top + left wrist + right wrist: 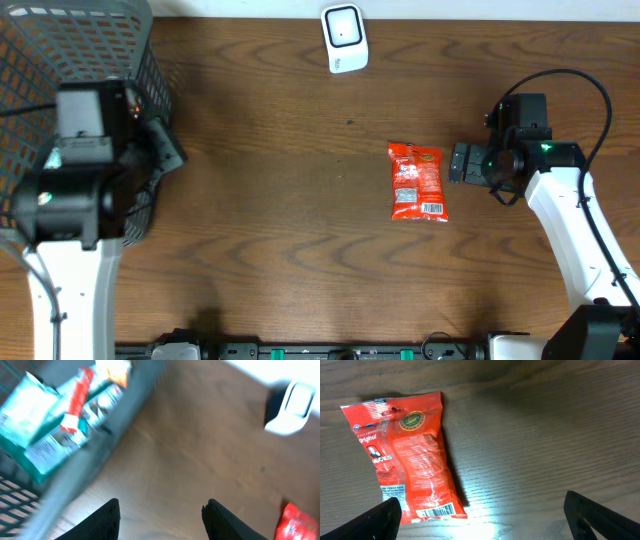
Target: Scan the item barcode
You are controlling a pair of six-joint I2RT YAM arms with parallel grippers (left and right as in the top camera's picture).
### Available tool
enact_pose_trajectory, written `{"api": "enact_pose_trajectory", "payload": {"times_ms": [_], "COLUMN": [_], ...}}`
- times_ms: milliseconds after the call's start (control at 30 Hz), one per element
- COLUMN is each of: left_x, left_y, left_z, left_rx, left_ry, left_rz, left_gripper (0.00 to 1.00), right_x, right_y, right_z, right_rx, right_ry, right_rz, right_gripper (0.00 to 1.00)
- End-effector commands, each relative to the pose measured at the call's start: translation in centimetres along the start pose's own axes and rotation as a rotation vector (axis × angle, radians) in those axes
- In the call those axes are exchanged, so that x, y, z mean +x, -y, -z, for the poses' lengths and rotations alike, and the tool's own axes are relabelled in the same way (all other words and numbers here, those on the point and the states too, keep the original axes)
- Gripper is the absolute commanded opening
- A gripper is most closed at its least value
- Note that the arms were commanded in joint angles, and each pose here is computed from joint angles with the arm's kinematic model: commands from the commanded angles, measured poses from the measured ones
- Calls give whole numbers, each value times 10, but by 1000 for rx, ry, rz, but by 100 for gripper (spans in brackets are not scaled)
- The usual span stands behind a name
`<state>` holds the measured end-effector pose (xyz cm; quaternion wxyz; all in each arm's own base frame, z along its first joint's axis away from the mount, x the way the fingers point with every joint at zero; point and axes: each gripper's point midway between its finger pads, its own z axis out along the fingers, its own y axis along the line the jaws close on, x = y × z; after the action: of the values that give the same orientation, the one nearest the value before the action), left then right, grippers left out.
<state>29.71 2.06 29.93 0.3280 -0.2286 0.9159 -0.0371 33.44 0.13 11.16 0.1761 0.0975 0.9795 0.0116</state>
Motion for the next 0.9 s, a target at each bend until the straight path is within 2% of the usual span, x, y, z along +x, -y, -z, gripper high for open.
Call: {"api": "enact_pose_trajectory", "payload": {"times_ms": [0,300,633,700,867], "left_x": [-27,-60,-93,-96,-98], "left_y": [-15,-67,-99,-107,-125], "left_z": [26,33,27,18,-22], "left_rx": [-14,-119,-169,-188,-228], "left_ry": [104,204,302,286,205], "left_rz": [26,163,267,281,325], "left_gripper": [56,56,56,64,70], "right_x": [-4,-4,-4,-4,-4], "right_y": [2,2,2,2,2], "right_z": [2,2,2,2,2], "right_rx": [9,9,9,8,8], "right_ry": [12,12,12,12,12], "right_rz": [-5,-5,-5,-5,-5], "right_gripper": [99,99,99,99,99]}}
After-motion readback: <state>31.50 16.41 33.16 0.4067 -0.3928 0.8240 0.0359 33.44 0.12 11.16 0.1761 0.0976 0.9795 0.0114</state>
